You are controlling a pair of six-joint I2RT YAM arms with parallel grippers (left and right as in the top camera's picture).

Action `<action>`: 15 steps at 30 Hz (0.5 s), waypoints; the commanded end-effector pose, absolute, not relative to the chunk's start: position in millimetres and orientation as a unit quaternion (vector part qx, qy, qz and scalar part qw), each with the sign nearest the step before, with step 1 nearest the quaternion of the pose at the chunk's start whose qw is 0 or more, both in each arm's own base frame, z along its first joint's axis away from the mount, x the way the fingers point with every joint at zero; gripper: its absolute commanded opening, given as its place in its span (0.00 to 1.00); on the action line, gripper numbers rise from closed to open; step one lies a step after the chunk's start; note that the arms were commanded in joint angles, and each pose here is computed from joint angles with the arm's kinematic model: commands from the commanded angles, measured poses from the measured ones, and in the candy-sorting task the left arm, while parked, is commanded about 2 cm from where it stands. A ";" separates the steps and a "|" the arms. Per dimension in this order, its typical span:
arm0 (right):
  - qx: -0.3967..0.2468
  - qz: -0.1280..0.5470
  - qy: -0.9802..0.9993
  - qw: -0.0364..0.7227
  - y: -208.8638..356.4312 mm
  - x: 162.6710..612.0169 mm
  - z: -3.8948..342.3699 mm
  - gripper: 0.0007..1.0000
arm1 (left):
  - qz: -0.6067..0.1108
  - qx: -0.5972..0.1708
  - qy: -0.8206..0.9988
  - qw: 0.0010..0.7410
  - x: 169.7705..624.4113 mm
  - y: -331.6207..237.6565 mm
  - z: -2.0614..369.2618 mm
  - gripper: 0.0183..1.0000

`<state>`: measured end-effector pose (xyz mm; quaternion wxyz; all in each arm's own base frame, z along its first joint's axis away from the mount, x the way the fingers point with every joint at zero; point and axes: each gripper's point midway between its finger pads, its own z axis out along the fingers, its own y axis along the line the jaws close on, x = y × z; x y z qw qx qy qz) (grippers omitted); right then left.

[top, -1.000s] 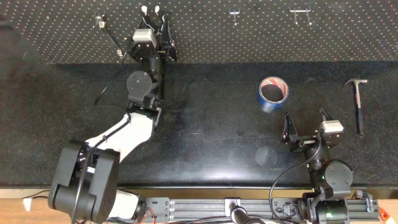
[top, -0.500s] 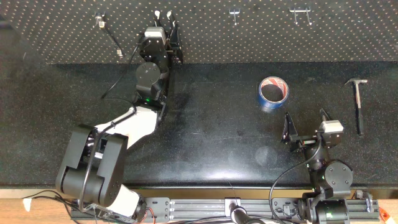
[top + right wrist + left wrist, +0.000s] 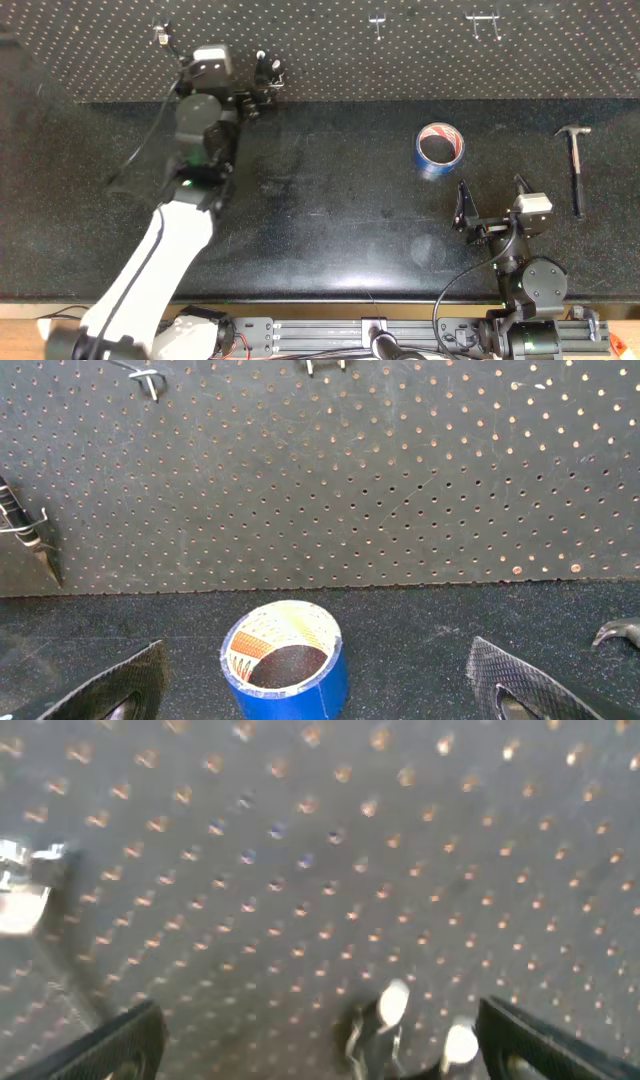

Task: Place Tools Onto Pegboard

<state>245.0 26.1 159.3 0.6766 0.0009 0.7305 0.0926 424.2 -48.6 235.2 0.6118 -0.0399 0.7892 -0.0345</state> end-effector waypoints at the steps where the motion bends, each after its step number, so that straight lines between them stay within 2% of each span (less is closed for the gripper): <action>1: -0.002 0.083 0.730 0.678 24.1 245.0 158.2 0.97 | -0.037 -0.055 0.781 0.621 374.3 -16.8 261.7 1.00; 9: -0.002 0.083 0.730 0.678 24.0 245.0 158.2 0.97 | -0.039 -0.070 0.712 0.698 286.1 15.9 238.6 1.00; 15: -0.002 0.083 0.730 0.678 24.1 245.0 158.2 0.97 | -0.023 -0.081 0.673 0.735 254.8 25.9 205.7 1.00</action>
